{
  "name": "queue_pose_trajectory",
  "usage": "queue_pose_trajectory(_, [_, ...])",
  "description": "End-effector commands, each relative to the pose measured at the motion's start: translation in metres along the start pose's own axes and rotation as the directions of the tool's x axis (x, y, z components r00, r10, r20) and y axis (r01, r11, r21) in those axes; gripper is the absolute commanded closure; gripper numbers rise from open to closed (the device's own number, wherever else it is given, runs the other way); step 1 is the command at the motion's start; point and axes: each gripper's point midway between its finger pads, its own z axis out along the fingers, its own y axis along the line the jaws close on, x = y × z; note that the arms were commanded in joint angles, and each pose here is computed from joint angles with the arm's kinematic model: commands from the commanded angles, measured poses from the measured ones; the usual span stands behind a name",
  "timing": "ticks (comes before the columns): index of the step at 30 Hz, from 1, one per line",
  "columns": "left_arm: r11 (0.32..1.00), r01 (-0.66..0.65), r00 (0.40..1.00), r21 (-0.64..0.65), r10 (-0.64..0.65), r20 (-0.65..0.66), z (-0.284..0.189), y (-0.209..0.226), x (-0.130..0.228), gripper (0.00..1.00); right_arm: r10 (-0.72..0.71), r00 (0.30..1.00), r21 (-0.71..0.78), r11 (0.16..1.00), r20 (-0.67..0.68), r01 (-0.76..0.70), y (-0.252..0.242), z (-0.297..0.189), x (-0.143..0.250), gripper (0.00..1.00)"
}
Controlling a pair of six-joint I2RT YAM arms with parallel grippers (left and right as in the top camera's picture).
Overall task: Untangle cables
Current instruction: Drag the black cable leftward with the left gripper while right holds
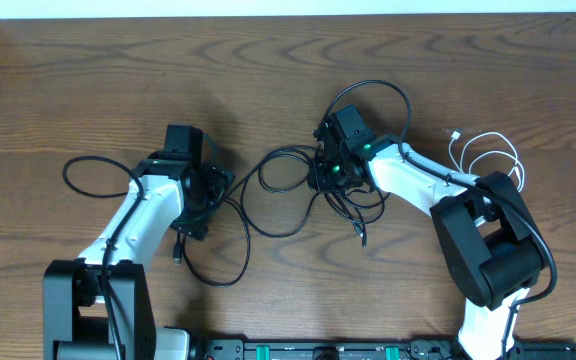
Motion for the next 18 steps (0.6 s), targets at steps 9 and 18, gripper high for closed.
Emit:
queue_pose_trajectory(9, [0.964, 0.265, 0.955, -0.025, -0.259, 0.145, 0.003, 0.003, 0.003, 0.13, -0.003, 1.0, 0.033, 0.999, -0.004, 0.003, -0.005, 0.002, 0.006, 0.8])
queue_pose_trajectory(18, [0.958, 0.285, 0.94, -0.015, -0.277, 0.201, 0.004, 0.001, 0.004, 0.37, -0.003, 1.0, 0.033, 0.999, -0.004, 0.003, -0.005, 0.002, 0.006, 0.8])
